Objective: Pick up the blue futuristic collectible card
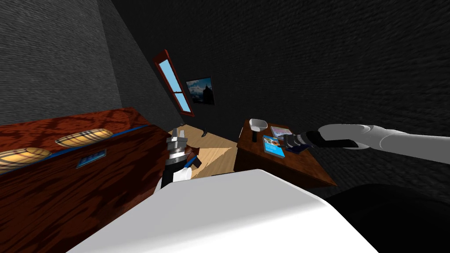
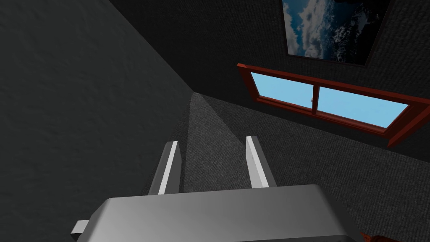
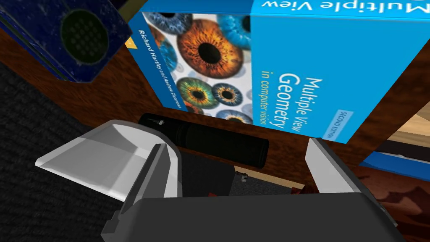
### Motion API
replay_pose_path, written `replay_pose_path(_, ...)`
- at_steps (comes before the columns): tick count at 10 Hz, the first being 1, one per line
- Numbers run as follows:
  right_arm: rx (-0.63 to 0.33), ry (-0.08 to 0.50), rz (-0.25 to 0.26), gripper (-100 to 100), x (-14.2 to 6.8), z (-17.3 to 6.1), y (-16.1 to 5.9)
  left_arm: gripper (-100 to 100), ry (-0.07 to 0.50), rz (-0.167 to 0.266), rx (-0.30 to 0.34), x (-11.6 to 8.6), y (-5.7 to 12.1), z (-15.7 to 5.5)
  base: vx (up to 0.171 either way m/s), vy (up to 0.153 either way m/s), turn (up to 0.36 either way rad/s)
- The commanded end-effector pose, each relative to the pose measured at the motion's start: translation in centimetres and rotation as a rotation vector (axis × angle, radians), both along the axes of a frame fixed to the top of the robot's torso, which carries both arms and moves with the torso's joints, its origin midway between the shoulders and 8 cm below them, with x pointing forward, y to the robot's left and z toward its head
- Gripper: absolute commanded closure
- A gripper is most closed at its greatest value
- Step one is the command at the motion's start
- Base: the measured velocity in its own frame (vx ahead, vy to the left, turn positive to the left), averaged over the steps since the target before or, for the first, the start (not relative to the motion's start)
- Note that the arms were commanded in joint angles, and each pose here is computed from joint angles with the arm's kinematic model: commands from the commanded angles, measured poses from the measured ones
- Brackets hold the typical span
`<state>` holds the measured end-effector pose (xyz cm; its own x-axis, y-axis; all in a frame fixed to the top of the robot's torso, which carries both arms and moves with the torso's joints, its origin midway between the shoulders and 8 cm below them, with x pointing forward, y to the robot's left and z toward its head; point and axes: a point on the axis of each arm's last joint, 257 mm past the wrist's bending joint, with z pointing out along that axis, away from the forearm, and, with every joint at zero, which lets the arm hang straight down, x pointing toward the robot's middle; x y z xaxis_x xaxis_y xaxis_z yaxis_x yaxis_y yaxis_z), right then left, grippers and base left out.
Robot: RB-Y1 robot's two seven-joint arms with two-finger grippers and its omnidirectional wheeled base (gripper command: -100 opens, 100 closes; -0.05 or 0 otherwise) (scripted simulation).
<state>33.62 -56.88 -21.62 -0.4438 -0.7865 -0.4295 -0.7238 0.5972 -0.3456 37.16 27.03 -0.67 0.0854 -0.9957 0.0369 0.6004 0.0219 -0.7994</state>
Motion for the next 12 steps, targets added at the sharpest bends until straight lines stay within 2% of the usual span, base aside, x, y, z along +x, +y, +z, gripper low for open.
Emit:
replay_pose_path(1,-0.07,0.055,-0.008,-100,-1.4,0.3,-2.8,0,0.0,0.0,0.0,0.0,0.0,0.0,0.007,-0.021,0.063)
replay_pose_path(2,-0.073,0.055,-0.006,-100,-1.3,0.4,-2.8,0,0.0,0.0,0.0,0.0,0.0,0.0,0.007,-0.022,0.019)
replay_pose_path(4,-0.156,0.126,-0.016,-100,-3.1,0.8,-5.9,0,0.0,0.0,0.0,0.0,0.0,0.0,-0.002,-0.013,0.021)
replay_pose_path(5,-0.156,0.126,-0.016,-100,-3.1,0.8,-5.9,0,0.0,0.0,0.0,0.0,0.0,0.0,-0.004,-0.004,0.013)
replay_pose_path(6,-0.191,0.158,-0.021,-100,-4.0,1.0,-7.2,0,0.0,0.0,0.0,0.0,0.0,0.0,-0.004,-0.004,0.013)
replay_pose_path(9,-0.191,0.158,-0.021,-100,-4.0,1.0,-7.2,0,0.0,0.0,0.0,0.0,0.0,0.0,-0.001,-0.002,0.004)
replay_pose_path(10,-0.246,0.212,-0.031,-100,-5.6,1.4,-9.3,0,0.0,0.0,0.0,0.0,0.0,0.0,-0.006,-0.007,0.02)
replay_pose_path(11,-0.265,0.233,-0.035,-100,-6.2,1.6,-10.1,0,0.0,0.0,0.0,0.0,0.0,0.0,-0.004,-0.005,0.016)
replay_pose_path(12,-0.298,0.24,-0.008,-100,-6.3,1.5,-10.5,0,0.0,0.0,0.0,0.0,0.0,0.0,0.0,0.0,0.0)
